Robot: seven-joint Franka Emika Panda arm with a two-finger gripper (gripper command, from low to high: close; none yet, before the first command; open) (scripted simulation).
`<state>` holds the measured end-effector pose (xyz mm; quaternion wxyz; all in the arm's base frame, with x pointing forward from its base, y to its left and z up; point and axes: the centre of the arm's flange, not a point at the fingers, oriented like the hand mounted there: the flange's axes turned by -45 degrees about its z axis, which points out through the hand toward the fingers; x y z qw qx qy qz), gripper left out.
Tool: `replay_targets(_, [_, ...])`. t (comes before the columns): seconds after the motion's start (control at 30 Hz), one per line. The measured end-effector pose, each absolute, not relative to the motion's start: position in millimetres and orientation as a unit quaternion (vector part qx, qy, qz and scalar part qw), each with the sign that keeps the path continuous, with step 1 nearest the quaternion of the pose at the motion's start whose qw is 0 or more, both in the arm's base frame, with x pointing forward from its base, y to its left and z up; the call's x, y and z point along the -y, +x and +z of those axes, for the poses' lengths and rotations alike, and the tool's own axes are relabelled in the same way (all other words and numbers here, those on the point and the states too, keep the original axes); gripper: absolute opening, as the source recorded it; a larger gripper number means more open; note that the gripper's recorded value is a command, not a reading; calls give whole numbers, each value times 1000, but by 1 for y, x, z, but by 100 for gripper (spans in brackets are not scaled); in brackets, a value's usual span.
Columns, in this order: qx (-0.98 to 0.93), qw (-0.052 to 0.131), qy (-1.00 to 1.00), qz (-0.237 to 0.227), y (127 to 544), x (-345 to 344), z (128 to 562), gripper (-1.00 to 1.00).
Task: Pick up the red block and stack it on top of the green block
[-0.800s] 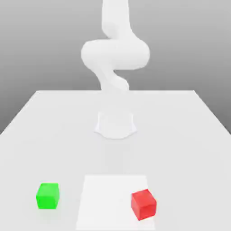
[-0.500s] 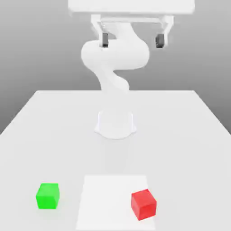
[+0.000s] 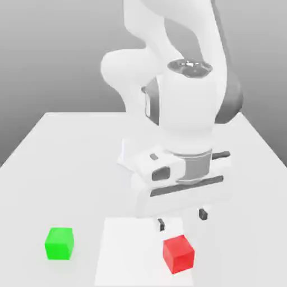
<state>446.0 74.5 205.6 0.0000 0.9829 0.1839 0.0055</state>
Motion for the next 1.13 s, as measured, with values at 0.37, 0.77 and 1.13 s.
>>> replay_targets(0.37, [-186, 0, 983, 0, 443, -75, 144, -100])
replay_targets(0.77, [-42, 4, 999, -1, 437, 82, 230, -100])
replay_targets(1.13, [65, 0, 998, 0, 400, 193, 184, 100])
